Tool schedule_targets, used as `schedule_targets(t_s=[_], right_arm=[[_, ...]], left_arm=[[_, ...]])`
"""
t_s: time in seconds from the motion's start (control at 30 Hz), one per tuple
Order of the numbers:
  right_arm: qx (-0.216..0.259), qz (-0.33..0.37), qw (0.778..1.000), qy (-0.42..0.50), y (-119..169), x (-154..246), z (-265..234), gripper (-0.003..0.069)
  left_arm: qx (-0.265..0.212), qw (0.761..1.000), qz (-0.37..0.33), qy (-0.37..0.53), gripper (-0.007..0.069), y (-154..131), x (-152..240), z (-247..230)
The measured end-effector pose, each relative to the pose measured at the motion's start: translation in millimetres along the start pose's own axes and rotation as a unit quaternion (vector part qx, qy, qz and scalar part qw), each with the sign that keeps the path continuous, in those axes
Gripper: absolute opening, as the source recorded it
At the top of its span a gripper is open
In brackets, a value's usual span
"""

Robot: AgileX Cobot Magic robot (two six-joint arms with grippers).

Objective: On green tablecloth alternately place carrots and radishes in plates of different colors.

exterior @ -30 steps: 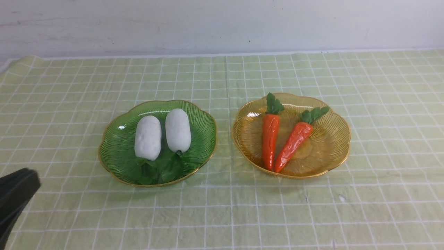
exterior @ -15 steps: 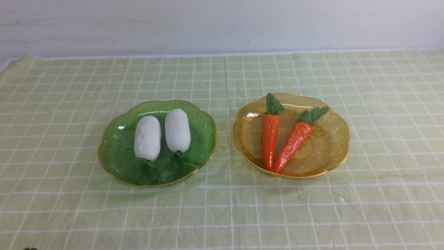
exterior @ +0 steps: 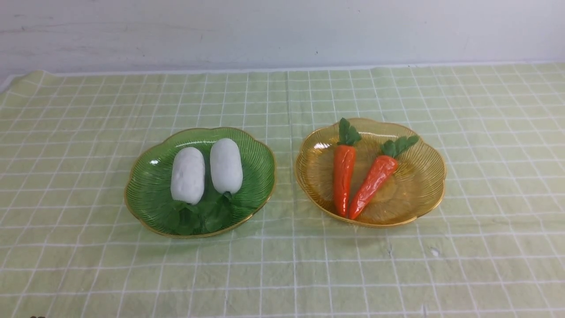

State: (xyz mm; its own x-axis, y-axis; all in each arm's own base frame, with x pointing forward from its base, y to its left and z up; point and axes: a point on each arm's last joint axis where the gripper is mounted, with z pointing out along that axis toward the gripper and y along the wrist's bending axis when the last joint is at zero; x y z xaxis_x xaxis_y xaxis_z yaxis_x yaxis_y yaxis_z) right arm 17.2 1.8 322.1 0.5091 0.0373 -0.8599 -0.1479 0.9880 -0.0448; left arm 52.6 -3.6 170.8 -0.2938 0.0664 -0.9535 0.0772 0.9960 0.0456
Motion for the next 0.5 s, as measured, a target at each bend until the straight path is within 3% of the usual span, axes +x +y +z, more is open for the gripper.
schedule_targets(t_s=[0.3,0.5], right_arm=[[0.000,-0.001,1.000,0.000,0.0,0.0,0.0,-0.0014],[-0.013,-0.061,0.996,0.071,2.3,14.6,-1.0,-0.0014]], left_arm=[[0.000,1.000,0.000,0.001,-0.0008,0.0,0.2,0.0],[0.000,1.000,0.001,0.002,-0.0008,0.0,0.3,0.0]])
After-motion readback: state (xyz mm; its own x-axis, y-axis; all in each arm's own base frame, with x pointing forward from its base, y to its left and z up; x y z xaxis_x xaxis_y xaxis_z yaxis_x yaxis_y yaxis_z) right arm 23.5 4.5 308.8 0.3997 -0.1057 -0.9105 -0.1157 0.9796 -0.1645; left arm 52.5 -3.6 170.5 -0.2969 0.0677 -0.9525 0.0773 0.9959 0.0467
